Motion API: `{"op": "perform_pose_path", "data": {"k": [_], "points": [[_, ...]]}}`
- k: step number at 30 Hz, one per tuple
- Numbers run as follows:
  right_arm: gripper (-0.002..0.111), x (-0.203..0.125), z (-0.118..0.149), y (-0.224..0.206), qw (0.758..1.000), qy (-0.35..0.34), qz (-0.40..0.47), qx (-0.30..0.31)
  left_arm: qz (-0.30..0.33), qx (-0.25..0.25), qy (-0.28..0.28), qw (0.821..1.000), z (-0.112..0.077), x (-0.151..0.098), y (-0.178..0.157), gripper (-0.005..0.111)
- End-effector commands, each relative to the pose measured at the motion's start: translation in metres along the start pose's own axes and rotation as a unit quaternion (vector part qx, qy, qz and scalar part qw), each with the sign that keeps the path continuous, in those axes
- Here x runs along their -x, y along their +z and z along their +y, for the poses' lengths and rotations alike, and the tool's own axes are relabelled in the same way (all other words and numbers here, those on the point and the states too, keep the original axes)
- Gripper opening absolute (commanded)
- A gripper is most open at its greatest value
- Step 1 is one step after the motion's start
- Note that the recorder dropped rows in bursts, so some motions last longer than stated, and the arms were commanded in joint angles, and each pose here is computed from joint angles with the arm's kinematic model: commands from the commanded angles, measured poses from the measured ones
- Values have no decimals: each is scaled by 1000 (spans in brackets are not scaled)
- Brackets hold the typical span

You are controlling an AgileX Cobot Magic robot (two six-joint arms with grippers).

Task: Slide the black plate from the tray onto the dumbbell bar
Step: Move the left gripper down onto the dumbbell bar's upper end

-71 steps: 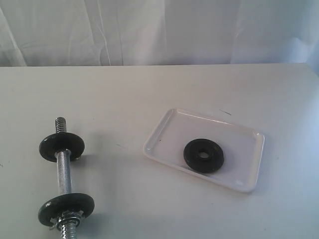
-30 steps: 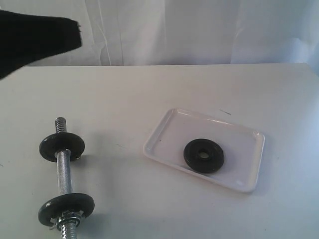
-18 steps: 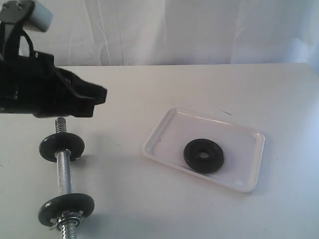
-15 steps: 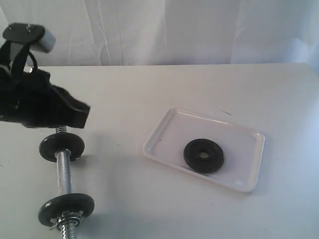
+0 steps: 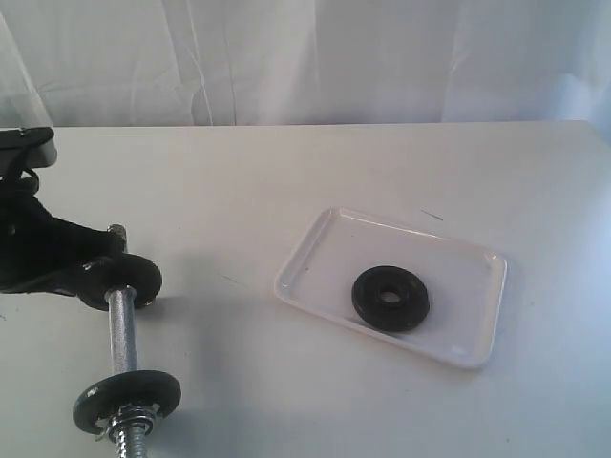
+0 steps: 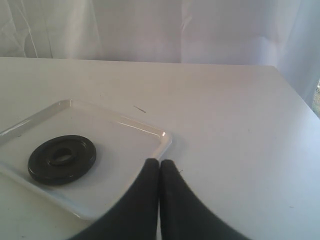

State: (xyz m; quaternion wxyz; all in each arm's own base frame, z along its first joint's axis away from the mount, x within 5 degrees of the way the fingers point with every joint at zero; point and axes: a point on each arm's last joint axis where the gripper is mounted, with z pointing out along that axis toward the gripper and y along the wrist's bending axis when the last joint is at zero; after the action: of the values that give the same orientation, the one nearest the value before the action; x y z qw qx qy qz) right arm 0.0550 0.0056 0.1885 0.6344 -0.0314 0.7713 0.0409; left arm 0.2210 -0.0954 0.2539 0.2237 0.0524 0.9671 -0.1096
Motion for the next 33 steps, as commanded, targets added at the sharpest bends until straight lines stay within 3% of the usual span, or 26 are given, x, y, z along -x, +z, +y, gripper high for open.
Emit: {"op": "perform_pose_path", "data": {"k": [1, 3, 10, 18, 33], "points": [[0, 1, 0, 0, 1000, -2, -9, -1, 30, -2, -29, 999, 0, -1, 11, 3], [0, 1, 0, 0, 1000, -2, -10, -1, 37, -2, -41, 998, 0, 0, 16, 13], [0, 1, 0, 0, 1000, -2, -10, -1, 40, 5, -91, 995, 0, 4, 35, 68], [0, 1, 0, 0, 1000, -2, -10, -1, 42, -5, -138, 990, -1, 8, 69, 68], [0, 1, 0, 0, 1000, -2, -9, -1, 62, 10, -147, 987, 3, 5, 105, 68]]}}
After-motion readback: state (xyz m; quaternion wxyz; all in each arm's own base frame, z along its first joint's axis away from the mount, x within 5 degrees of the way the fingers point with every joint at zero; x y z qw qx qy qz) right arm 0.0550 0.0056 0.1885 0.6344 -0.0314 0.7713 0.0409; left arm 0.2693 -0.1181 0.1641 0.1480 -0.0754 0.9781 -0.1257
